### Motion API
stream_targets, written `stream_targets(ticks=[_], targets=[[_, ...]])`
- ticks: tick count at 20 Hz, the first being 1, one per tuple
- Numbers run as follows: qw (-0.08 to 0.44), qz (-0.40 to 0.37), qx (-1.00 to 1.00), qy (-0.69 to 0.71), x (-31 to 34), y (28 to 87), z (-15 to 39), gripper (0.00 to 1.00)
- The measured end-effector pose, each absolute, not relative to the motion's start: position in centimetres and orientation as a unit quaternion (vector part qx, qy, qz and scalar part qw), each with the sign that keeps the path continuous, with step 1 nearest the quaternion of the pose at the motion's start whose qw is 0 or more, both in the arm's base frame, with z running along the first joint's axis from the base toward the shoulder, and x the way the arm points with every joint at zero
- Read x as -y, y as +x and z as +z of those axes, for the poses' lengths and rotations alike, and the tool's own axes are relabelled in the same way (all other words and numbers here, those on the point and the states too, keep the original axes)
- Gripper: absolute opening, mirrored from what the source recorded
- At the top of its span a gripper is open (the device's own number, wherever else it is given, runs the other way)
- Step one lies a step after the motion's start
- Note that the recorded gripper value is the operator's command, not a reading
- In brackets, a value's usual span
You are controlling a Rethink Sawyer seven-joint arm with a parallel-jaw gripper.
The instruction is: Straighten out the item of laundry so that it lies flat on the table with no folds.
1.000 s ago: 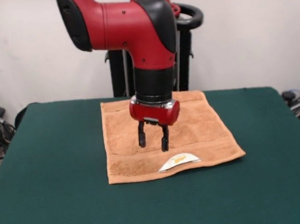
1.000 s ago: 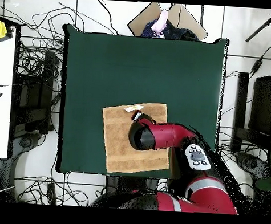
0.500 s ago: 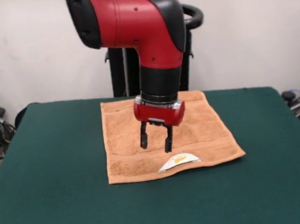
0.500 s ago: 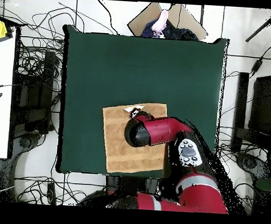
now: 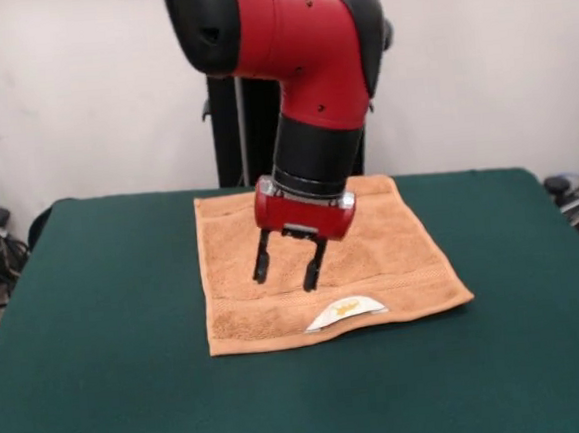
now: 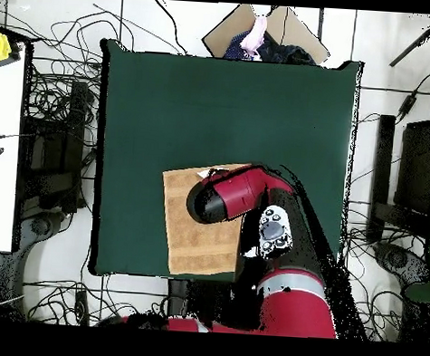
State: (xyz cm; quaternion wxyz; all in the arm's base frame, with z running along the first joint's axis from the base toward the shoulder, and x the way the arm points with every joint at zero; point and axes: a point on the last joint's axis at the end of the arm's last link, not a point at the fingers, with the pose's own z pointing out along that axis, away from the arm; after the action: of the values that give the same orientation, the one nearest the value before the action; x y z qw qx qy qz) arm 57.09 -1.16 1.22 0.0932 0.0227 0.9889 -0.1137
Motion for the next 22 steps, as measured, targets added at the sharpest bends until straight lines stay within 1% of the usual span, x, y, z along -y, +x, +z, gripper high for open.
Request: stream_targets(ticks=[10,15,18,22], targets=[[0.112,-0.17,-0.975,-0.094,3.8,60.4,3.8,1.0],[0.11,-0.14,-0.979,-0.1,3.6,61.7,2.8,1.0],[0.096,-0.104,-0.987,-0.072,3.3,61.5,1.0,1.0],[0.065,-0.065,-0.995,-0.044,2.2,59.9,-2.0,1.0]])
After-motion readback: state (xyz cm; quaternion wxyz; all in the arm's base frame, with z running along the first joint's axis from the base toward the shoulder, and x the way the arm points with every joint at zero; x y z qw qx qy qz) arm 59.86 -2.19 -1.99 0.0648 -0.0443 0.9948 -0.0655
